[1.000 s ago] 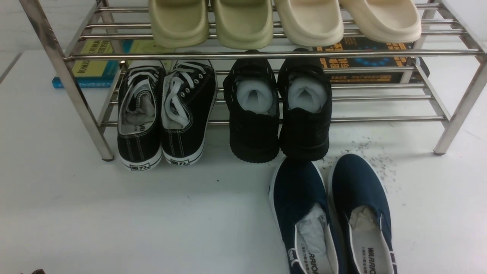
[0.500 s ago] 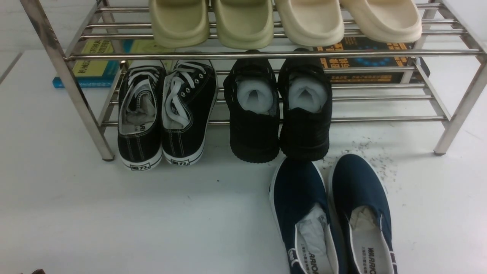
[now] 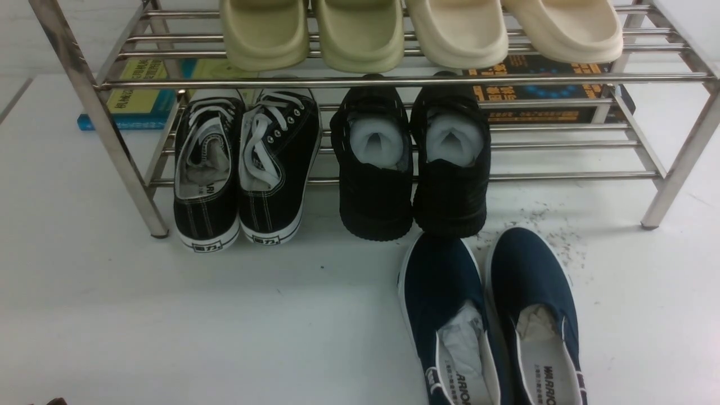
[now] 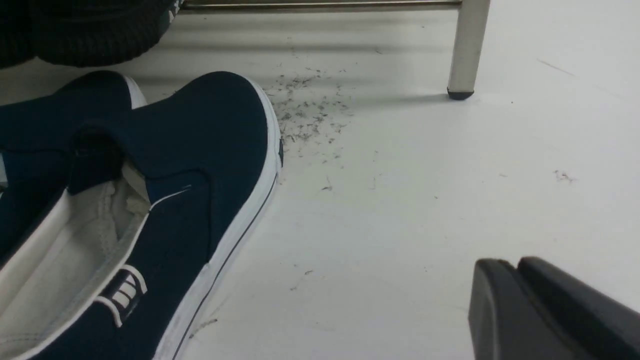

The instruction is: Take the shoes off the shelf with your hand on the white table.

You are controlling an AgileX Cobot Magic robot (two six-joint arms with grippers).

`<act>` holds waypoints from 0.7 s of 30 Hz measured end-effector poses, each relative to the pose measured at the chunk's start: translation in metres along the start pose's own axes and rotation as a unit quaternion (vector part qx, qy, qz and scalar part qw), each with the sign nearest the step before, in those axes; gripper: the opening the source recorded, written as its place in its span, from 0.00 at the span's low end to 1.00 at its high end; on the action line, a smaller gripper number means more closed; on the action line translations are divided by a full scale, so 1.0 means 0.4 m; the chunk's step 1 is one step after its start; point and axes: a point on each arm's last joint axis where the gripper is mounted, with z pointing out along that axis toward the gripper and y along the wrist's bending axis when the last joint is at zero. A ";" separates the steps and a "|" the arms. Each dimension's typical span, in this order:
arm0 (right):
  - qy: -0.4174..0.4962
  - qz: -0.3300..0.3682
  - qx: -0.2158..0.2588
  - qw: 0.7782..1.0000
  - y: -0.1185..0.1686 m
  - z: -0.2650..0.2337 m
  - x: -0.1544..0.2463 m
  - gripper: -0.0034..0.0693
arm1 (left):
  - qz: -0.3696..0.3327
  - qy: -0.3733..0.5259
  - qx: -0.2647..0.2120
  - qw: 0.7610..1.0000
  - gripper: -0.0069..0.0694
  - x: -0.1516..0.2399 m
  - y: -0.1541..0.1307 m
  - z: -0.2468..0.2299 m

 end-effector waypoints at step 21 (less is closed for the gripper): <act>-0.002 0.008 0.023 1.000 -0.006 0.000 -0.001 0.19 | 0.000 0.000 0.000 1.000 0.40 0.000 0.000 0.000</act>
